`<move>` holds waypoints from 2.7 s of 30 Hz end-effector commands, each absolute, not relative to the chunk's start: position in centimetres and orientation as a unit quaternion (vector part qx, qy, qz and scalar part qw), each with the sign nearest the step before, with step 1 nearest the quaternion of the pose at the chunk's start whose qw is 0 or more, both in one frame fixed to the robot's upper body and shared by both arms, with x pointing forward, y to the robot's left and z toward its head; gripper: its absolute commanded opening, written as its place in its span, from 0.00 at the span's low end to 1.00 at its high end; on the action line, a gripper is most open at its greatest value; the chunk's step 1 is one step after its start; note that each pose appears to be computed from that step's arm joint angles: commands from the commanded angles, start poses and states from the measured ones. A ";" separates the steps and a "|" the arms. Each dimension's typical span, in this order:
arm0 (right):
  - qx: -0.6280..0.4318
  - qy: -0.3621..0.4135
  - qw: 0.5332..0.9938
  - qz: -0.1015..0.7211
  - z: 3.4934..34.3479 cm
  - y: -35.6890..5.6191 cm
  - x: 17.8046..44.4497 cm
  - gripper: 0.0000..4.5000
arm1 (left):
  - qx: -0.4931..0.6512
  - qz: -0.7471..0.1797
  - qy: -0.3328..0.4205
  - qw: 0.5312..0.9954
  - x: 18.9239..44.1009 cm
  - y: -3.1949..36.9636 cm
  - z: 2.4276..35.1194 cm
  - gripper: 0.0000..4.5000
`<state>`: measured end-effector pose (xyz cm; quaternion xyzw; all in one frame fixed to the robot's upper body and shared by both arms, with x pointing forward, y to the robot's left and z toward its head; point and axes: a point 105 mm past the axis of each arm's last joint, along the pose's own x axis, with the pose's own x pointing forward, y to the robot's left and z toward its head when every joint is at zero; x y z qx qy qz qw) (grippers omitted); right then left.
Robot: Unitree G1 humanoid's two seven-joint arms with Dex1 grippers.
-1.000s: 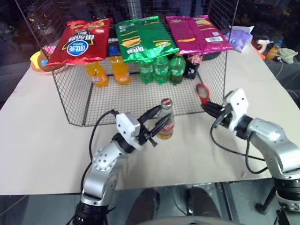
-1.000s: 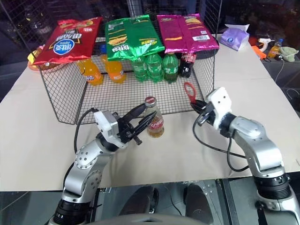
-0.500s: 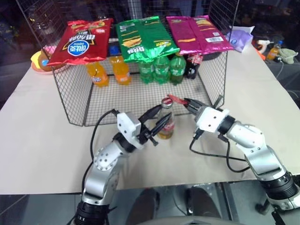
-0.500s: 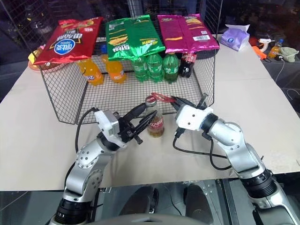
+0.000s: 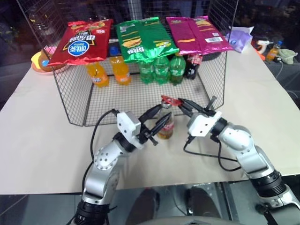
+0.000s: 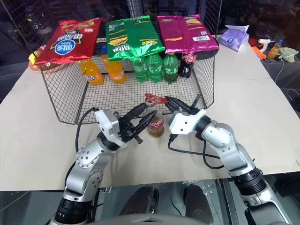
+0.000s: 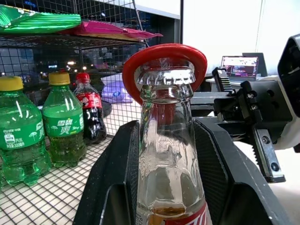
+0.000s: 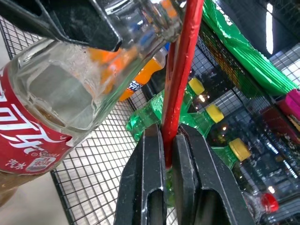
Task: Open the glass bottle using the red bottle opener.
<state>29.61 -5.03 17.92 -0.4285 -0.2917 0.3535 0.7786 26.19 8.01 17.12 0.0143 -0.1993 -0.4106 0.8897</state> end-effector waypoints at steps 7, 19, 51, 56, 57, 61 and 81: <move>-0.578 -0.398 0.626 0.340 20.7 -5.0 29.4 0.00 | 0.016 -0.415 -0.188 0.890 26.5 7.6 16.8 0.28; -0.628 -0.465 0.576 0.241 24.8 -6.4 31.0 0.00 | 0.015 -0.411 -0.187 0.892 26.6 7.6 16.6 0.28; -0.149 -0.101 0.900 0.398 15.3 -8.5 30.3 0.00 | 0.020 -0.402 -0.187 0.896 26.4 8.0 16.5 1.00; -0.130 -0.072 0.907 0.395 14.7 -9.0 30.2 0.00 | 0.020 -0.403 -0.188 0.895 26.0 8.2 16.6 1.00; -0.111 -0.052 0.907 0.404 14.4 -9.1 29.9 0.00 | 0.021 -0.404 -0.187 0.895 25.7 8.4 16.6 1.00; -0.051 0.023 0.899 0.435 13.6 -9.8 28.4 0.00 | 0.030 -0.401 -0.174 0.899 24.8 9.4 16.3 1.00; -0.070 0.169 0.881 0.437 9.5 -14.9 25.4 0.98 | 0.046 -0.270 -0.041 0.961 23.3 16.6 9.8 1.00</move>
